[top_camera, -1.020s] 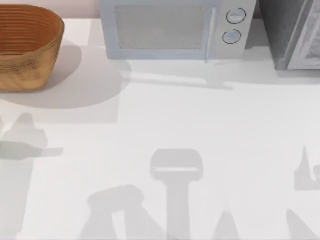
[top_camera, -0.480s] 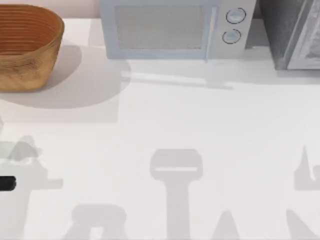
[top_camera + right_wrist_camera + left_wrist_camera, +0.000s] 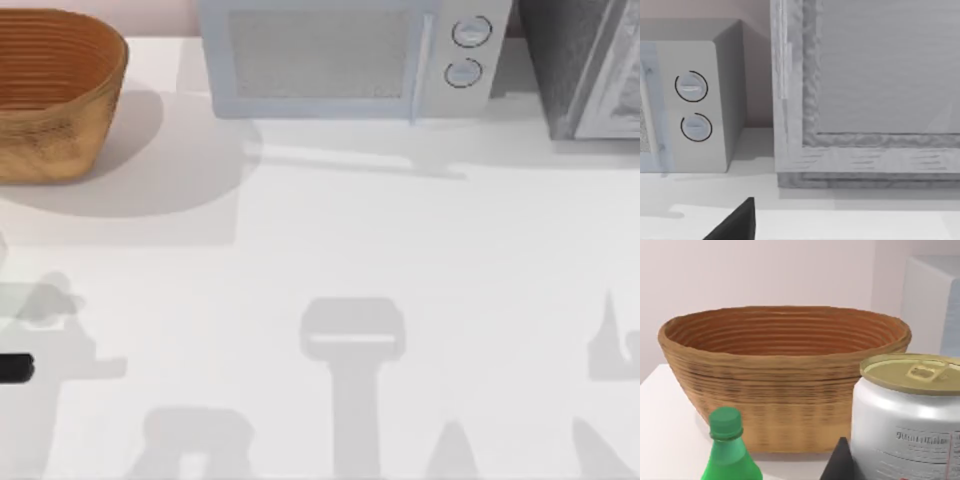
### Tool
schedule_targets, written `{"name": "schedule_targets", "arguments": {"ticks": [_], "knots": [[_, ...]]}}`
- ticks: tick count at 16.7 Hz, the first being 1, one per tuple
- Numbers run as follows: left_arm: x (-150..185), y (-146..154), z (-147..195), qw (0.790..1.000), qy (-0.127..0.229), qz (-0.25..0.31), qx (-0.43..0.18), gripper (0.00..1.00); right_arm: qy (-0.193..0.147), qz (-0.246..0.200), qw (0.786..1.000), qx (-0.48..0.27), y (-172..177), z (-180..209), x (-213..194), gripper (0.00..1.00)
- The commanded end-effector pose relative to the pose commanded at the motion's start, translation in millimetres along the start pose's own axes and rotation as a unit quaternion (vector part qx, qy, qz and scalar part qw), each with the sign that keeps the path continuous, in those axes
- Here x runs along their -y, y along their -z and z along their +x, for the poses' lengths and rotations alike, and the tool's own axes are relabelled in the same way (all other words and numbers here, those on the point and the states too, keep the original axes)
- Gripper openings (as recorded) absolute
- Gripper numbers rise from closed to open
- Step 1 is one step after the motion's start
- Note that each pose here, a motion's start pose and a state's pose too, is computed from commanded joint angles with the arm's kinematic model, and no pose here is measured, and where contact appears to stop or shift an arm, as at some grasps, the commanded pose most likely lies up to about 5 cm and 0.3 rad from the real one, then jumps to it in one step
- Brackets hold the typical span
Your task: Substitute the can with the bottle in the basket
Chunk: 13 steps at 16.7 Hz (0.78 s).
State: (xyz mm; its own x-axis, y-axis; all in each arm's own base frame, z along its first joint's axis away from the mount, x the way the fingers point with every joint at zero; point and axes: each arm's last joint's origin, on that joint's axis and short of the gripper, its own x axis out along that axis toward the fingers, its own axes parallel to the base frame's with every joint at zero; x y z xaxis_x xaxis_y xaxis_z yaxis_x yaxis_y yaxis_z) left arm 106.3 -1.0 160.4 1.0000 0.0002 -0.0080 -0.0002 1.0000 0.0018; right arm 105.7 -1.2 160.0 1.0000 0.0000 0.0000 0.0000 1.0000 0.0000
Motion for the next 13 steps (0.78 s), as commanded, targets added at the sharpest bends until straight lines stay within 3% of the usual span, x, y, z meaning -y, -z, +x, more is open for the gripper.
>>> {"name": "schedule_targets", "arguments": {"ticks": [3,6,13], "knots": [[1.6,-8.6,3.6,1.000,0.019,0.000,-0.008,0.00,0.000,0.000,1.000,0.000,0.0,0.0,0.0,1.00],[6.1,-30.0,13.2,0.998,0.064,0.001,-0.008,0.00,0.000,0.000,1.000,0.000,0.0,0.0,0.0,1.00],[34.0,-97.8,83.0,0.968,0.252,0.007,0.018,0.00,0.000,0.000,1.000,0.000,0.0,0.0,0.0,1.00]]}}
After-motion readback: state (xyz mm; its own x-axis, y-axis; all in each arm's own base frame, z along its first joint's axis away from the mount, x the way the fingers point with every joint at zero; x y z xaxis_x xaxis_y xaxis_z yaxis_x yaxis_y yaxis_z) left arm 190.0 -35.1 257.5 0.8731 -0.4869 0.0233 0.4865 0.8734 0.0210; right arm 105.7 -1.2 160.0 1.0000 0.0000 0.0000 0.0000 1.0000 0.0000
